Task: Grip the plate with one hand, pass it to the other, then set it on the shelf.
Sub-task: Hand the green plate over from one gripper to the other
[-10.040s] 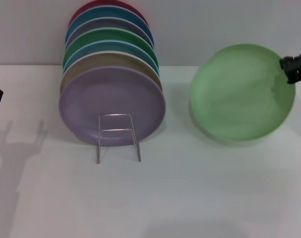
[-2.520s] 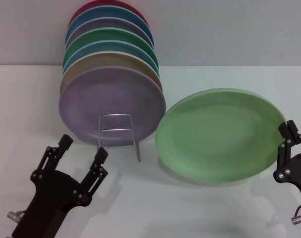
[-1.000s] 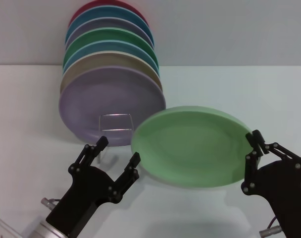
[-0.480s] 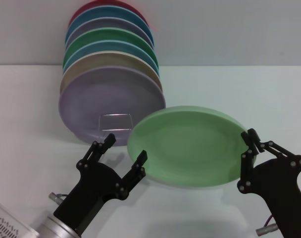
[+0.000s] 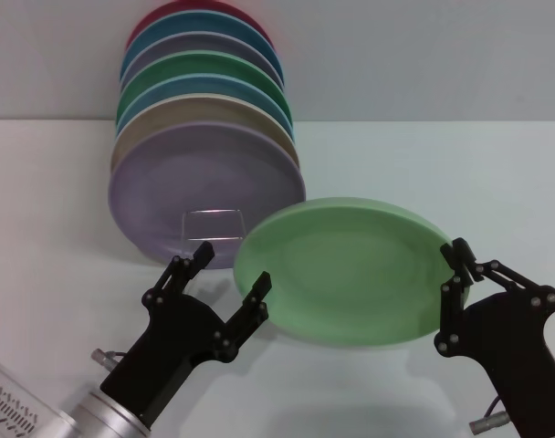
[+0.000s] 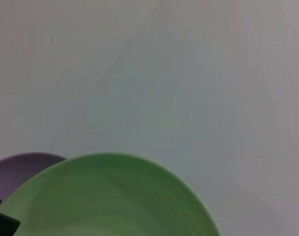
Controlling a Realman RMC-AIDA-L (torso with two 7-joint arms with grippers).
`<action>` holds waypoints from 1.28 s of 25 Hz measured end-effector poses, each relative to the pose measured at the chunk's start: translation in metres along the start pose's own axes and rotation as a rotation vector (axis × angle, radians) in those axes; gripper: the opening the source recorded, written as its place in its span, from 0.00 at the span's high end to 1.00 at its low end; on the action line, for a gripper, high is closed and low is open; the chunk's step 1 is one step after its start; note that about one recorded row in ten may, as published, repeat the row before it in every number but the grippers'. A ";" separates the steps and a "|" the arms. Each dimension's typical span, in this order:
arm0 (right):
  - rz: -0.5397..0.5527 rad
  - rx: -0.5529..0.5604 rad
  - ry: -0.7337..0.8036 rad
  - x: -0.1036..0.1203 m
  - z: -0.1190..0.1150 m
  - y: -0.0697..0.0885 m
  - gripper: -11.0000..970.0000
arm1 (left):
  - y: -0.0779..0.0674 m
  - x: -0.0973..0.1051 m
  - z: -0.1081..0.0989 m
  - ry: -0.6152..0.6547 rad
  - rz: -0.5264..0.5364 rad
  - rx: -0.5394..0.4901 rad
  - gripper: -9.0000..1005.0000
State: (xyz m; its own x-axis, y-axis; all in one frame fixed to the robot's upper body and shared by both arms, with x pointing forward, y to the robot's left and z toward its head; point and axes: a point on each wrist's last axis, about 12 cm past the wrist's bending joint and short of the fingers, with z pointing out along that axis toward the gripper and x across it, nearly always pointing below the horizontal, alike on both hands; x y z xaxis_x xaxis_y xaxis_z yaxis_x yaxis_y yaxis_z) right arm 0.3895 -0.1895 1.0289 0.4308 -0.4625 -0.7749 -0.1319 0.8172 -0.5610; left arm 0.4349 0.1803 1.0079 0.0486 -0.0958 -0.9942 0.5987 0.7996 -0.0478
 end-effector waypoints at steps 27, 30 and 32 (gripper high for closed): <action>0.002 -0.016 -0.005 -0.001 0.000 0.002 0.97 | 0.000 0.002 0.003 0.020 0.000 0.004 0.63; 0.002 -0.017 -0.005 -0.001 0.000 0.002 0.97 | 0.000 0.002 0.002 0.021 0.000 0.003 0.64; 0.002 -0.019 -0.003 0.000 0.000 0.002 0.97 | 0.001 0.002 0.003 0.020 0.002 0.003 0.65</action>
State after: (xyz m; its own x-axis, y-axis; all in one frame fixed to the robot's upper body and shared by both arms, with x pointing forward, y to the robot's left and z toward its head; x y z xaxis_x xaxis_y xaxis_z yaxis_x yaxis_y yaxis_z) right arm 0.3890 -0.1876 1.0278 0.4329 -0.4599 -0.7753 -0.1497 0.8115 -0.5649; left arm 0.4377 0.1790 1.0064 0.0335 -0.0822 -0.9961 0.6009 0.7980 -0.0456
